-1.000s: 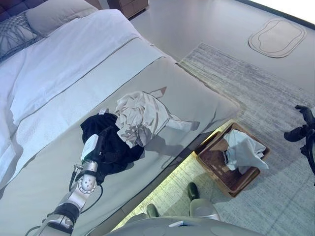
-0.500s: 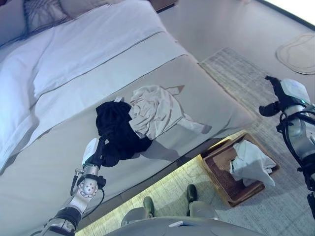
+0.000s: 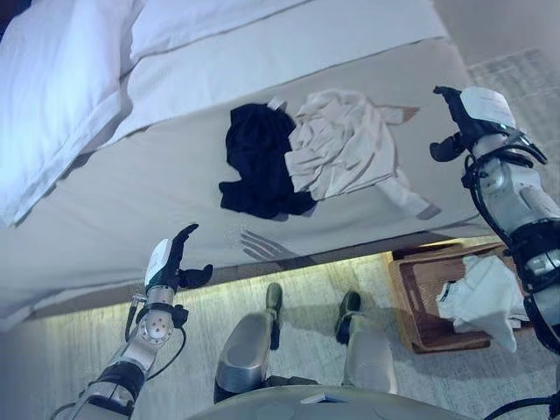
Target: Pick up the clothes from the bed and place them into the basket
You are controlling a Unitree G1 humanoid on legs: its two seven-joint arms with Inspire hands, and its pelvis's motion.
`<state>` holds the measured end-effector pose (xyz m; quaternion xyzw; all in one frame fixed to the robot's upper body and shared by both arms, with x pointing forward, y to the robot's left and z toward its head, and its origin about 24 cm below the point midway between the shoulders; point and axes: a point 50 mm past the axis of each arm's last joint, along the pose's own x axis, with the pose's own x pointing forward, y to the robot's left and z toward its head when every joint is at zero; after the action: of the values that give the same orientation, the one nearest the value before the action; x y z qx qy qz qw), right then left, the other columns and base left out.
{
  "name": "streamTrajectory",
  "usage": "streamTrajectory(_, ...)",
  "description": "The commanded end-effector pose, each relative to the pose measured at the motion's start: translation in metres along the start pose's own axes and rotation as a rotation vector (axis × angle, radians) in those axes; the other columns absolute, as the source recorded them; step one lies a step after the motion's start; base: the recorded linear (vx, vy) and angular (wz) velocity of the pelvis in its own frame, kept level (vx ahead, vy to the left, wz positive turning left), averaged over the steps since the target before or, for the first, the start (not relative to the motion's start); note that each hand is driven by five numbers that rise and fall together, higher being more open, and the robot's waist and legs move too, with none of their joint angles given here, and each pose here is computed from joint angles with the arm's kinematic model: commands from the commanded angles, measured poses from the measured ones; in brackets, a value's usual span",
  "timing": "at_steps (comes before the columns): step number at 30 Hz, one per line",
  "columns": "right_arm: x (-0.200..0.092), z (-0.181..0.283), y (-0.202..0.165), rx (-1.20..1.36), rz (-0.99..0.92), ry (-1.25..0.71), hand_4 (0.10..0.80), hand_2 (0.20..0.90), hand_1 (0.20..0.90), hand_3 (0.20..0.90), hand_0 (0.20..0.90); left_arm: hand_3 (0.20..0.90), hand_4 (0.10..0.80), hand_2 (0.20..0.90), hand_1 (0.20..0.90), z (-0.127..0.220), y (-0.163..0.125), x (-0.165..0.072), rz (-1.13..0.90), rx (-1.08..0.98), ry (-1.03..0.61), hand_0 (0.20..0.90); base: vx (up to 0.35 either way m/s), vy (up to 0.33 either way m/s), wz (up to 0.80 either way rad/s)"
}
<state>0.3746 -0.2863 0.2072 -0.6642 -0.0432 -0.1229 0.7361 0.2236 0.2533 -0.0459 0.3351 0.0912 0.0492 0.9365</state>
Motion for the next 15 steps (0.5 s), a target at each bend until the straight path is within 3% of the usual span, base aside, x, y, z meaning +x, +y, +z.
streamTrajectory(1,0.015,0.026,-0.047,-0.006,-0.159,-0.063,0.800,0.900,0.900,0.900,0.900,0.900,0.800,0.900,0.900,0.025,0.029,0.002,0.142,-0.074,-0.182,0.900,-0.060,-0.006,0.21)
streamTrajectory(7,0.020,0.038,-0.049,0.011,-0.160,-0.057,0.800,0.900,0.900,0.900,0.900,0.900,0.800,0.900,0.900,0.037,0.042,0.006,0.181,-0.080,-0.222,0.900,-0.016,-0.037,0.18)
streamTrajectory(15,0.030,0.038,-0.055,0.032,-0.154,0.020,0.800,0.900,0.900,0.900,0.900,0.900,0.800,0.900,0.900,0.043,0.036,-0.001,0.174,-0.109,-0.268,0.900,0.011,0.009,0.05)
